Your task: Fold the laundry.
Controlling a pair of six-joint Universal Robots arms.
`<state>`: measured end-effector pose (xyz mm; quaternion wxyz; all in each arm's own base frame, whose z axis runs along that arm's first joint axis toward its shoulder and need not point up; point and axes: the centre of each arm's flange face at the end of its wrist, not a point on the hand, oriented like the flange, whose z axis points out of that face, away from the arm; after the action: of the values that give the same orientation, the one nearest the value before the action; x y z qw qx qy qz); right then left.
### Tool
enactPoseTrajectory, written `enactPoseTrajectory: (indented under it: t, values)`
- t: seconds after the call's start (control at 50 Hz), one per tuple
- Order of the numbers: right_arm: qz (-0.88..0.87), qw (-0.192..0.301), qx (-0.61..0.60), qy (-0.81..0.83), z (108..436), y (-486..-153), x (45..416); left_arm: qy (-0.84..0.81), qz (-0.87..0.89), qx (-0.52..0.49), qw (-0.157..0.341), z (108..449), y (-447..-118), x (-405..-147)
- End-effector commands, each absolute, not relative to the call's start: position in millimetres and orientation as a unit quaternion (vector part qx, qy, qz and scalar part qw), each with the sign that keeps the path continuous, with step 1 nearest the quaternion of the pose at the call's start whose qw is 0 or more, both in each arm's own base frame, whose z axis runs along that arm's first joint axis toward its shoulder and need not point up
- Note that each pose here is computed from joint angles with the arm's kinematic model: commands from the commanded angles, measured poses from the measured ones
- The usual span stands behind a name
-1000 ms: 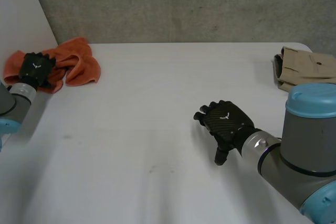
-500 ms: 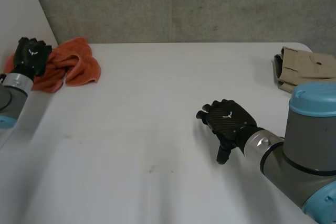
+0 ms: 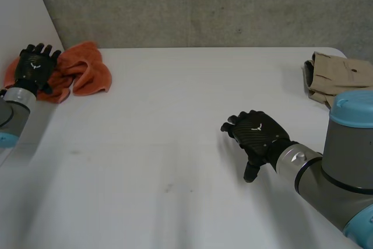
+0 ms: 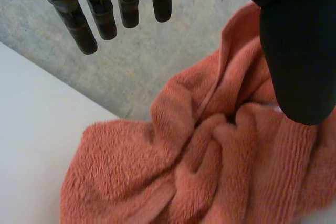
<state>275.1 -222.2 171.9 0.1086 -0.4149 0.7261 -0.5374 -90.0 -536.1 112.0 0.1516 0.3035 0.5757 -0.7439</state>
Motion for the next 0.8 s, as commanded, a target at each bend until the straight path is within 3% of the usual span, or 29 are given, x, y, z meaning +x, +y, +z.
enactPoseTrajectory:
  t: [0.02, 0.6, 0.72, 0.8]
  values:
    - [-0.538, 0.109, -0.415, 0.726, 171.7, -222.2, 275.2, 0.568, -0.735, 0.337, 0.154, 95.1, -537.9, -93.7]
    - [-0.541, 0.107, -0.412, 0.726, 172.6, -224.8, 274.2, 0.582, -0.719, 0.361, 0.121, 61.9, -541.4, -90.0]
    - [-0.541, 0.107, -0.412, 0.726, 172.6, -224.8, 274.2, 0.571, -0.722, 0.361, 0.148, 69.2, -542.6, -86.9]
    - [-0.541, 0.107, -0.412, 0.726, 172.6, -224.8, 274.2, 0.536, -0.741, 0.361, 0.18, 95.8, -542.6, -86.4]
